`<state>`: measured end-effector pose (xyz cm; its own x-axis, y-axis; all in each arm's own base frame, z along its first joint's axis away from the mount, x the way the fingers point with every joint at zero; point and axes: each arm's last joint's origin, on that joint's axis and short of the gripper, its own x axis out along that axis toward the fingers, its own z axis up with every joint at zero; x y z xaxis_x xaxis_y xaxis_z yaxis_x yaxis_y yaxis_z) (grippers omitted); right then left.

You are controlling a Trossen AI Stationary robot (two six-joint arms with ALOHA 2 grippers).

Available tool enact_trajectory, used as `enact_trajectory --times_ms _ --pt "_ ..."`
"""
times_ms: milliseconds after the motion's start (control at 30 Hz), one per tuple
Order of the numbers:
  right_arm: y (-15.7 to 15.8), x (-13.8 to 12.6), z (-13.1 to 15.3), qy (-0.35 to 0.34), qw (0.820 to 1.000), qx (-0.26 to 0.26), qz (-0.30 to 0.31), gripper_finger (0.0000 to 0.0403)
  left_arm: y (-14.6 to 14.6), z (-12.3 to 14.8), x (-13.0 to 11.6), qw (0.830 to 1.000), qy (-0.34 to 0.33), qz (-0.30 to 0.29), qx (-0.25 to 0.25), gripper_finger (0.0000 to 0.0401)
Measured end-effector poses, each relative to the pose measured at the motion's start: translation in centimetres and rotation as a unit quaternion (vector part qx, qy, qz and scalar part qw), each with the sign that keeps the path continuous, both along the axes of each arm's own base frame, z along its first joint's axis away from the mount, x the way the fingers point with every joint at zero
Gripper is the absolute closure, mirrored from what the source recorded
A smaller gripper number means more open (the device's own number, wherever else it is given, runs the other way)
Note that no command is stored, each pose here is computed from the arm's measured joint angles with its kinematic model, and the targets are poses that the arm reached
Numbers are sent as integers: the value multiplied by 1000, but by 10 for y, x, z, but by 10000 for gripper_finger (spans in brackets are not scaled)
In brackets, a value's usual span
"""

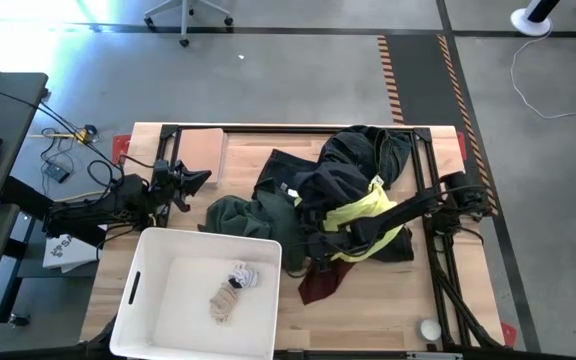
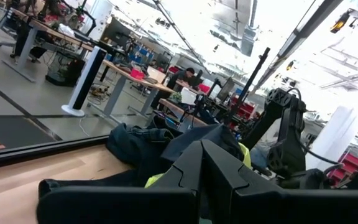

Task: Sort clothes
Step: Put the pink underwear into the white bin

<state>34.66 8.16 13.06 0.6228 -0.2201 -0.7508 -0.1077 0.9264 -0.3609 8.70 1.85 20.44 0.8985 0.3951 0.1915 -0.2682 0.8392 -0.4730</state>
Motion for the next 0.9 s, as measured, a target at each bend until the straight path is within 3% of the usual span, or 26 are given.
enact_trajectory --times_ms 133,267,500,600,733,900 --pt "-1 -10 14 -4 998 -38 -56 296 0 0 0 1000 0 0 0 396" --pt "-13 -32 50 1 986 -81 -148 333 0 0 0 1000 0 -1 0 396" --pt "-47 -94 105 11 943 -99 -316 339 0 0 0 1000 1 -2 0 396" --pt "-54 -110 122 -9 935 -78 -346 340 0 -1 0 1000 5 -2 0 396" --pt "-48 -107 141 -72 952 -6 -297 338 0 -1 0 1000 7 -1 0 396" --pt "-20 -77 160 -165 978 85 -100 338 0 -1 0 1000 7 -1 0 396"
